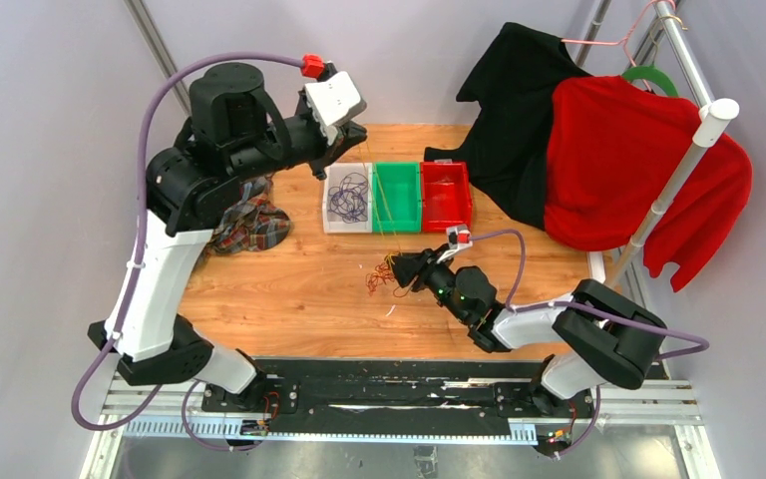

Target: Untangle the cables

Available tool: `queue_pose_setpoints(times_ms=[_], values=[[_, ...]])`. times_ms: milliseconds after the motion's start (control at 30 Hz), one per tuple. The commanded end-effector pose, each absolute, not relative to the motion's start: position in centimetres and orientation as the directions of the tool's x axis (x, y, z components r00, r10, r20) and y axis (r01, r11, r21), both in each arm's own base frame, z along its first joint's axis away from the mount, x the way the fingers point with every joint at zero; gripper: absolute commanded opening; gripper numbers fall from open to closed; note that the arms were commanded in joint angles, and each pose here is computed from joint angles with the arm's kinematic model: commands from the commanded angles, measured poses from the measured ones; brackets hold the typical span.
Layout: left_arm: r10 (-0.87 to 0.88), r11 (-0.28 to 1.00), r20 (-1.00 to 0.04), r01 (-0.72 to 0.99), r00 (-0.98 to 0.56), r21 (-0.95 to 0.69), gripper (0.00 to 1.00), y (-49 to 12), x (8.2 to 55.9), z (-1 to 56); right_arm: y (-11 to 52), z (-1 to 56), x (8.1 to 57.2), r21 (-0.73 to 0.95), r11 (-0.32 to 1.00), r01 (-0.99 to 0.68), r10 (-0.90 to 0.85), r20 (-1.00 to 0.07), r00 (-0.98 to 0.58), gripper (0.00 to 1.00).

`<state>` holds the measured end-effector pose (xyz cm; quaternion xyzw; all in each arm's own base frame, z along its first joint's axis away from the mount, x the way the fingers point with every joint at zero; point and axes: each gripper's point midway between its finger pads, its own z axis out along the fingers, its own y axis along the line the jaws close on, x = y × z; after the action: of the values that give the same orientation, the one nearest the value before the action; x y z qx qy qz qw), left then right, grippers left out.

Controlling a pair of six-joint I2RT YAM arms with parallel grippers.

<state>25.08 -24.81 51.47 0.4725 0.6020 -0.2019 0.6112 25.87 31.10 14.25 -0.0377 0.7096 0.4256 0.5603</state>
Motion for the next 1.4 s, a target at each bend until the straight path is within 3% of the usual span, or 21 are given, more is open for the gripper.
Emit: queue_pose_setpoints(times_ms=[0, 133, 333, 467, 633, 833, 867, 1000, 1133, 1233, 1367], values=[[0.169, 0.775, -0.719, 0.360, 0.674, 0.520, 0.00, -18.3, 24.5, 68.5, 25.1, 1.7, 22.8, 0.392, 0.841, -0.372, 0.139, -0.822, -0.553, 0.45], [0.285, 0.728, -0.753, 0.377, 0.593, 0.572, 0.01, -18.9, 26.4, 63.8, 24.6, 3.2, 22.2, 0.453, 0.811, -0.370, 0.214, -0.819, -0.533, 0.47], [0.415, 0.575, -0.849, 0.630, 0.326, 0.523, 0.00, -21.0, 26.7, 46.0, 27.1, 9.3, 22.2, 0.501, 0.727, -0.469, 0.244, -0.828, -0.505, 0.45], [0.552, 0.521, -0.812, 0.683, 0.188, 0.512, 0.00, -19.7, 26.4, 36.0, 27.0, 11.0, 22.3, 0.474, 0.734, -0.486, 0.213, -0.841, -0.498, 0.46], [0.665, 0.472, -0.741, 0.715, 0.095, 0.515, 0.01, -17.9, 25.7, 29.1, 26.1, 10.7, 21.7, 0.477, 0.733, -0.484, 0.194, -0.830, -0.523, 0.53], [0.722, 0.439, -0.690, 0.738, 0.050, 0.512, 0.01, -16.8, 25.1, 25.5, 25.6, 8.2, 21.2, 0.417, 0.779, -0.469, 0.083, -0.809, -0.582, 0.57], [0.725, 0.434, -0.687, 0.750, 0.039, 0.500, 0.07, -16.8, 24.9, 25.0, 25.8, 7.8, 21.2, 0.410, 0.778, -0.476, 0.068, -0.808, -0.585, 0.58], [0.731, 0.392, -0.682, 0.826, -0.012, 0.405, 0.48, -17.3, 23.1, 22.2, 27.8, 7.5, 21.6, 0.406, 0.741, -0.535, 0.025, -0.813, -0.582, 0.58], [0.720, 0.303, -0.694, 0.907, -0.017, 0.292, 0.75, -18.6, 20.6, 20.3, 30.0, 7.2, 22.5, 0.398, 0.723, -0.565, -0.023, -0.803, -0.596, 0.57], [0.706, 0.258, -0.708, 0.934, -0.009, 0.245, 0.79, -20.0, 20.5, 20.0, 30.7, 7.0, 23.7, 0.378, 0.738, -0.559, -0.022, -0.815, -0.580, 0.55], [0.665, 0.299, -0.746, 0.925, -0.025, 0.235, 0.73, -22.3, 22.9, 19.6, 31.2, 6.9, 24.7, 0.349, 0.755, -0.556, -0.038, -0.822, -0.568, 0.50]])
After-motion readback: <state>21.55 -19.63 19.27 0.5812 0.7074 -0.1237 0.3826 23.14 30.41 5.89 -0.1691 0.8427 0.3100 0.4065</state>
